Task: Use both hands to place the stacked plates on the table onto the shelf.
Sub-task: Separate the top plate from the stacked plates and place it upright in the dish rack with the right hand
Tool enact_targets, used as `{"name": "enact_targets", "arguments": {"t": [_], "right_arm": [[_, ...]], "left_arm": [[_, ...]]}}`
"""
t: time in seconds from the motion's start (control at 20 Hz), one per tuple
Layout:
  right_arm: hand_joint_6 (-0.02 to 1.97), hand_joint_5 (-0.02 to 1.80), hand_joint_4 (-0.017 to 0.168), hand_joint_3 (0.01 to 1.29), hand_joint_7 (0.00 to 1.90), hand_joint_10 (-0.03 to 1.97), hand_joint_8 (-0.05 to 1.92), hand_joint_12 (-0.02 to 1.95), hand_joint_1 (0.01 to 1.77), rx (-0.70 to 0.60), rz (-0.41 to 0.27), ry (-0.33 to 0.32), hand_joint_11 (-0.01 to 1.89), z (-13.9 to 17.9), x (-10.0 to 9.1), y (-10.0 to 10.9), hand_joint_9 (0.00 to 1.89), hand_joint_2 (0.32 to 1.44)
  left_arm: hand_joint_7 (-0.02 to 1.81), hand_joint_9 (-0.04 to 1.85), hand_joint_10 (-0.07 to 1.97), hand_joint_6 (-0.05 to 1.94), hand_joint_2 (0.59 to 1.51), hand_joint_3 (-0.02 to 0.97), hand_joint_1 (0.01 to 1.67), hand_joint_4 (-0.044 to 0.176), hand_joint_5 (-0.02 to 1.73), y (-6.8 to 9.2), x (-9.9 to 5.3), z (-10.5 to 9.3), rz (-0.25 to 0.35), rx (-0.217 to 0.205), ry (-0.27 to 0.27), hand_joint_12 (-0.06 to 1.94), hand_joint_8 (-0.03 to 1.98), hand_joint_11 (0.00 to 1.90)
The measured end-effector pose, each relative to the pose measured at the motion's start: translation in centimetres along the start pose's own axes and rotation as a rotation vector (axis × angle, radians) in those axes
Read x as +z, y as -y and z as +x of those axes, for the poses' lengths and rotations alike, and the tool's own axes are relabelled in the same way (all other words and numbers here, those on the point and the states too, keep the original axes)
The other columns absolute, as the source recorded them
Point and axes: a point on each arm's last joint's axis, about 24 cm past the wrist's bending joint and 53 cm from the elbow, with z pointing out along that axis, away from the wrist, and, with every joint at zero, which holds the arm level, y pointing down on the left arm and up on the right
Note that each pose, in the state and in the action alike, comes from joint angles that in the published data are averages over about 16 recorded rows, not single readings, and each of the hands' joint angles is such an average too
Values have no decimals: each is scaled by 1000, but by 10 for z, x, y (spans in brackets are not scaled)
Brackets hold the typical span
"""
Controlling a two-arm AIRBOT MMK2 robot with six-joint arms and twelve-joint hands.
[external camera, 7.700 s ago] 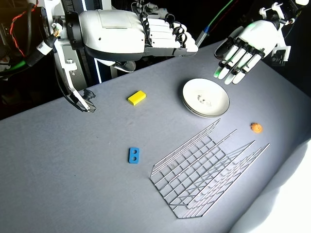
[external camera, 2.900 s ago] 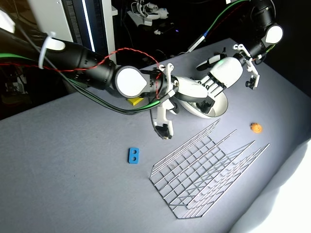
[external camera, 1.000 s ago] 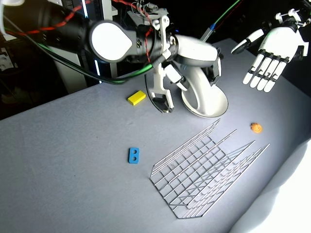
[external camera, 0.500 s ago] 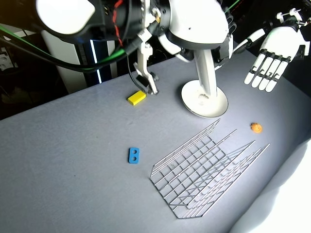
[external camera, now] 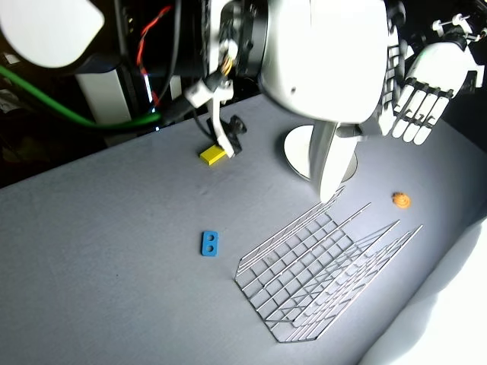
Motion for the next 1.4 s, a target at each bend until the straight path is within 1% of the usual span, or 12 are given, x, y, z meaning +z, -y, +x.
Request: {"name": "enact_targets", "arguments": {"t": [0.15,0.35,0.55,0.65,0.9,1.05,1.3,1.4], "right_arm": [[1050,857,-5,15,1017,1158,850,1298,1365,39,39,43,858,-20,-2,16,993,988],[1018,868,-7,15,1030,1158,824,1295,1368,76,81,86,851,-39,-3,37,993,988],[994,881,-8,15,1044,1069,804,1289,1362,94,115,109,850,-50,-2,59,1006,988],[991,887,-7,15,1049,1049,800,1286,1357,103,132,115,851,-52,0,70,1011,989],[994,892,-5,15,1053,825,807,1274,1340,130,164,123,847,-52,6,95,1058,988],[998,895,-3,15,1053,686,819,1263,1326,147,181,123,850,-49,8,110,1087,989],[999,897,-1,14,1056,581,836,1248,1298,175,217,132,853,-46,10,137,1110,1002],[999,893,-1,14,1053,499,857,1253,1287,184,227,135,848,-45,10,146,1128,1012]], "left_arm": [[19,18,8,15,1076,19,15,3,16,3,4,8,9,10,-29,-2,-6,14],[19,19,8,15,1080,20,15,3,18,5,11,23,22,19,-77,-2,-6,14],[18,19,8,15,1083,20,15,4,21,7,18,37,31,22,-118,-1,-6,14],[18,19,8,15,1086,19,15,4,21,7,21,44,35,18,-138,-1,-6,14],[16,19,8,14,1091,19,15,4,22,4,28,61,34,3,-180,-1,-6,14],[16,19,8,14,1094,19,15,4,22,2,32,68,30,-2,-195,0,-6,14],[14,19,8,14,1097,19,15,3,21,-1,36,78,22,-6,-219,-1,-7,14],[14,19,8,14,1096,18,15,2,21,-2,38,82,19,-6,-228,-1,-7,14]]}}
